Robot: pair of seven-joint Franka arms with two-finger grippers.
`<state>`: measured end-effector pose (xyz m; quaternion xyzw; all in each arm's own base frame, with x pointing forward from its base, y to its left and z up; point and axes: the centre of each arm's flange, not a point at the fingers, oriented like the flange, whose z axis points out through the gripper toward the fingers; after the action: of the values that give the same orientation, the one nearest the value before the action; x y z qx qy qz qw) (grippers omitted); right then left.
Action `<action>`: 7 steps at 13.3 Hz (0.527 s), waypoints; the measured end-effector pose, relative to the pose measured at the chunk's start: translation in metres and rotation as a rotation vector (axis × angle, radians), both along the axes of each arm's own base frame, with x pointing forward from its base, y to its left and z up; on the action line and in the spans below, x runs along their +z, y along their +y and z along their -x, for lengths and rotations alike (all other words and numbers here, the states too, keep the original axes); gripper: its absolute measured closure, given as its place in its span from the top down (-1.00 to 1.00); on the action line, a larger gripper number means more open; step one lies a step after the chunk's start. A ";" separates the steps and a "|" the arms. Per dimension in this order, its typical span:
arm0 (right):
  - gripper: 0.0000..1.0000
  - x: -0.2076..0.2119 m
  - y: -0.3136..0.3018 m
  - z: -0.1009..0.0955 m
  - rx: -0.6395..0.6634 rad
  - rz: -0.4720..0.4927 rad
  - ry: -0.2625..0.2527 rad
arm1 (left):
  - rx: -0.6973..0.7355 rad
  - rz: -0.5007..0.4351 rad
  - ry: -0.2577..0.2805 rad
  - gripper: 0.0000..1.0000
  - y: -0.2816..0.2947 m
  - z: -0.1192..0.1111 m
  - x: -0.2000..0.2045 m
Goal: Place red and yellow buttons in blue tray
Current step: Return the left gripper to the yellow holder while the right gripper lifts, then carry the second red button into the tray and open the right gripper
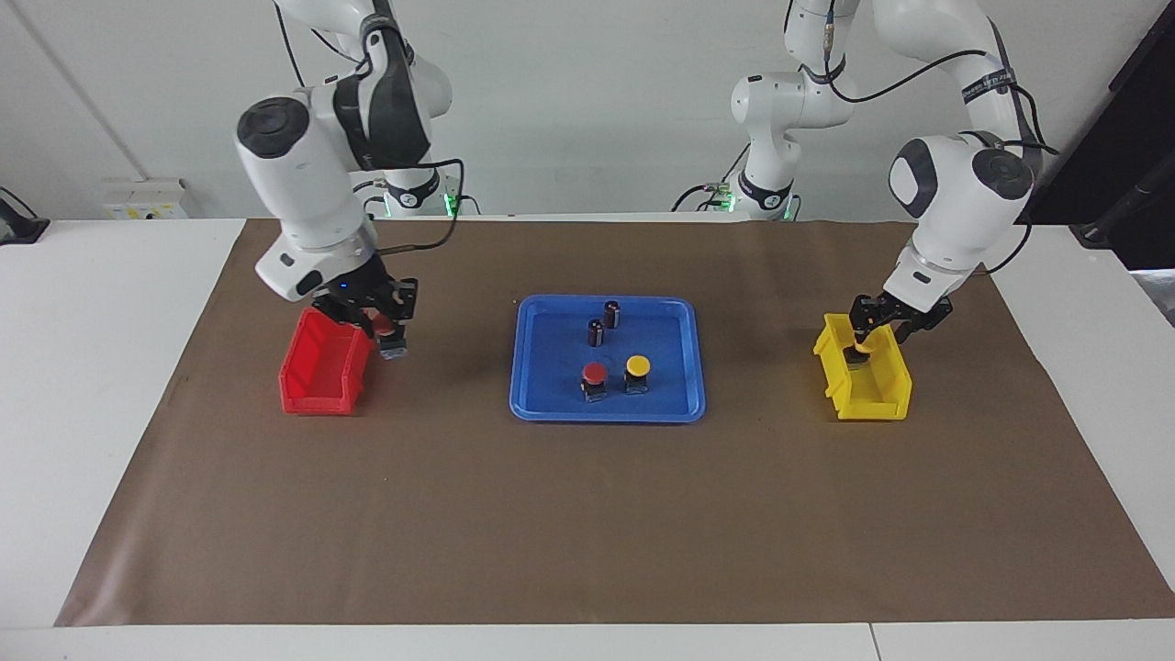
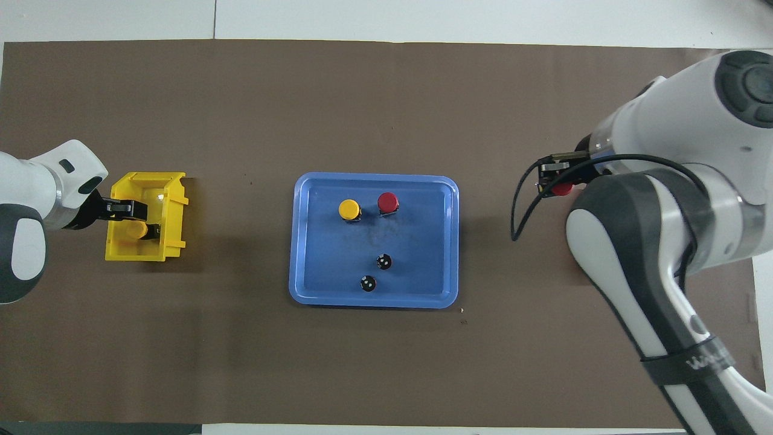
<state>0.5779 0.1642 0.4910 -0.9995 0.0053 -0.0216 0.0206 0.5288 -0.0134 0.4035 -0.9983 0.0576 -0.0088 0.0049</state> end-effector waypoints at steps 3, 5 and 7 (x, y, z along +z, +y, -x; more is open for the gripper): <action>-0.18 -0.034 0.070 0.003 -0.066 -0.031 -0.060 | -0.001 0.001 -0.010 0.40 0.000 0.004 -0.013; -0.18 -0.065 0.093 0.012 -0.079 -0.035 -0.062 | -0.002 0.001 -0.016 0.39 0.000 0.007 -0.021; -0.18 -0.093 0.117 0.023 -0.082 -0.035 -0.056 | -0.002 0.001 -0.014 0.39 0.000 0.009 -0.026</action>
<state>0.5550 0.2817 0.3983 -0.9970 0.0460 -0.0503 0.0374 0.5200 -0.0136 0.3778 -0.9981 0.0587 -0.0158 0.0050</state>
